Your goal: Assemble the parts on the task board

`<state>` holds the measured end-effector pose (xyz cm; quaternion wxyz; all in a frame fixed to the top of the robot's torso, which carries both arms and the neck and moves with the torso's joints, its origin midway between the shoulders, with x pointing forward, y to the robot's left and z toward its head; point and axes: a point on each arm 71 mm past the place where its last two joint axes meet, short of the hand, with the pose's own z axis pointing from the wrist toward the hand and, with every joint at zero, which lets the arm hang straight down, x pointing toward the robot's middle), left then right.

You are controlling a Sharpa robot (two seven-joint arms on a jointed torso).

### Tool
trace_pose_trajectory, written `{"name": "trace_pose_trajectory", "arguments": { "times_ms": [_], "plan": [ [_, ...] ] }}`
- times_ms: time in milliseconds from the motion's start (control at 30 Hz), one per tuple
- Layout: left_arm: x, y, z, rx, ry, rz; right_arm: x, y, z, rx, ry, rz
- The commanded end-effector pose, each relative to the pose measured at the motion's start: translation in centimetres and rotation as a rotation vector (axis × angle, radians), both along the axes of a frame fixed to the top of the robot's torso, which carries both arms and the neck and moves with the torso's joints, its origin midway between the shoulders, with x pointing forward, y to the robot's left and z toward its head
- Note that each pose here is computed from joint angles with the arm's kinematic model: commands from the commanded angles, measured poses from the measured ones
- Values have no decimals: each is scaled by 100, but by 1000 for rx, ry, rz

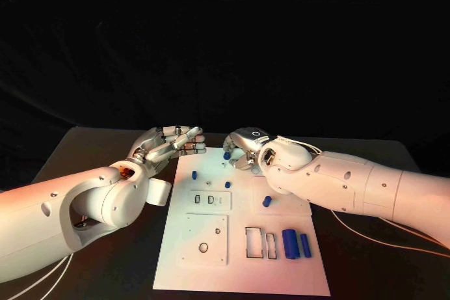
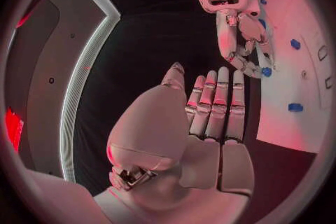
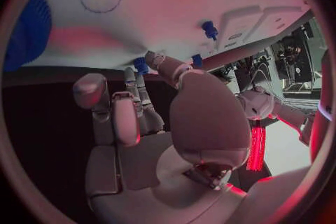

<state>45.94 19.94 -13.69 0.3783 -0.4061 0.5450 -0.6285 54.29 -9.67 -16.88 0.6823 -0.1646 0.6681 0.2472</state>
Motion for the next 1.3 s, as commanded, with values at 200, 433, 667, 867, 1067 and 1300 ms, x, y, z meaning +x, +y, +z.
{"name": "trace_pose_trajectory", "arguments": {
  "times_ms": [200, 433, 667, 867, 1067, 1300],
  "plan": [
    [0, 1, 11, -10, 1, -16, -91, -350, 112, 49, 5, -61],
    [5, 15, 8, -13, 6, -12, -214, -916, 330, 179, 51, -168],
    [15, 30, 2, -12, 9, -8, -262, -1297, 301, 196, 198, -269],
    [21, 34, 0, -13, 8, -9, -245, -1451, 240, 170, 253, -307],
    [29, 36, -3, -14, 8, -11, -209, -1431, 152, 153, 274, -320],
    [36, 38, -6, -14, 8, -10, -181, -1316, 104, 150, 279, -308]
  ]
}}
